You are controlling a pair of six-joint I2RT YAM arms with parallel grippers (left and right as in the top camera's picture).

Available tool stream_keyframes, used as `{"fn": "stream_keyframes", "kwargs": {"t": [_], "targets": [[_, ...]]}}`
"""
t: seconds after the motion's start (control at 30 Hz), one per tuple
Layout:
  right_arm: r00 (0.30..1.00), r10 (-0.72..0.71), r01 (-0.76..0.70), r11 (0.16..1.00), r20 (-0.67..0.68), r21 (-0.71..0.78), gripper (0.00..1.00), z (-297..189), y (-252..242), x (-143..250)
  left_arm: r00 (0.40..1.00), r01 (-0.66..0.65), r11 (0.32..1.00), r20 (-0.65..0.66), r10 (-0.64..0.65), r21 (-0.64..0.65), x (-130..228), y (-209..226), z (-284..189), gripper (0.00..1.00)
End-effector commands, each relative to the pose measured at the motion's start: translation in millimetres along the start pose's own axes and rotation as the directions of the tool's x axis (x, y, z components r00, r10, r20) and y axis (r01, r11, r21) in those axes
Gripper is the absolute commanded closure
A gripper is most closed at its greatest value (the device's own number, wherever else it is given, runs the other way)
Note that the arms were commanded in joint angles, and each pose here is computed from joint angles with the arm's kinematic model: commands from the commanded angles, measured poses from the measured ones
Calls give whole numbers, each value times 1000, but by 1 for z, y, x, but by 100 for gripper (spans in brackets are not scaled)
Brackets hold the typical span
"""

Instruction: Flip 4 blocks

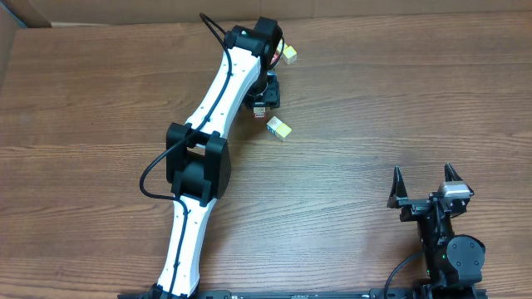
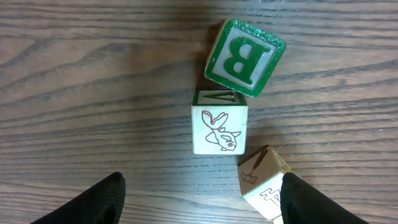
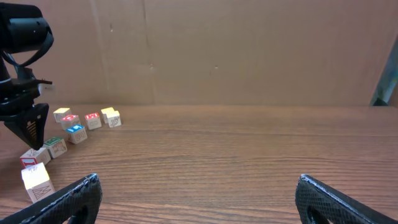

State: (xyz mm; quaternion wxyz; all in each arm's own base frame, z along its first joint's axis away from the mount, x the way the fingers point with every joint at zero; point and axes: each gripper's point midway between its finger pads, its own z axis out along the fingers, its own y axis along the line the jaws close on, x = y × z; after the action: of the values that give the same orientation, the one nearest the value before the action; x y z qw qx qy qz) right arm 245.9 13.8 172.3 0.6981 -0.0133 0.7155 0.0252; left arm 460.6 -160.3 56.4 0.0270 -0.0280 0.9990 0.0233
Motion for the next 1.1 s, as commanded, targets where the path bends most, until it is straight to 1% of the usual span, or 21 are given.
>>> {"fn": "stream_keyframes", "kwargs": {"t": [0.0, 0.07, 0.23, 0.43, 0.6, 0.67, 0.8, 1.07], "targets": [[1000, -1, 1, 1000, 3, -2, 0, 0, 0, 2, 1000, -4, 1000, -23, 4, 3, 1, 2, 10, 28], [1000, -1, 1, 1000, 3, -2, 0, 0, 0, 2, 1000, -4, 1000, -24, 4, 3, 1, 2, 11, 29], [1000, -1, 1, 1000, 3, -2, 0, 0, 0, 2, 1000, -7, 1000, -7, 7, -2, -2, 1, 12, 28], [1000, -1, 1, 1000, 3, -2, 0, 0, 0, 2, 999, 17, 1000, 35, -17, 4, -12, -1, 14, 31], [1000, -1, 1, 1000, 3, -2, 0, 0, 0, 2, 999, 23, 1000, 38, -23, 1, -12, -1, 15, 39], [1000, -1, 1, 1000, 2, -2, 0, 0, 0, 2, 999, 25, 1000, 34, -25, -1, -11, -1, 19, 41], [1000, -1, 1, 1000, 3, -2, 0, 0, 0, 2, 998, 41, 999, 36, -41, 1, -11, -2, 35, 40], [1000, -1, 1, 1000, 3, -2, 0, 0, 0, 2, 998, 50, 999, 50, -50, -9, -12, 0, 52, 44]]}}
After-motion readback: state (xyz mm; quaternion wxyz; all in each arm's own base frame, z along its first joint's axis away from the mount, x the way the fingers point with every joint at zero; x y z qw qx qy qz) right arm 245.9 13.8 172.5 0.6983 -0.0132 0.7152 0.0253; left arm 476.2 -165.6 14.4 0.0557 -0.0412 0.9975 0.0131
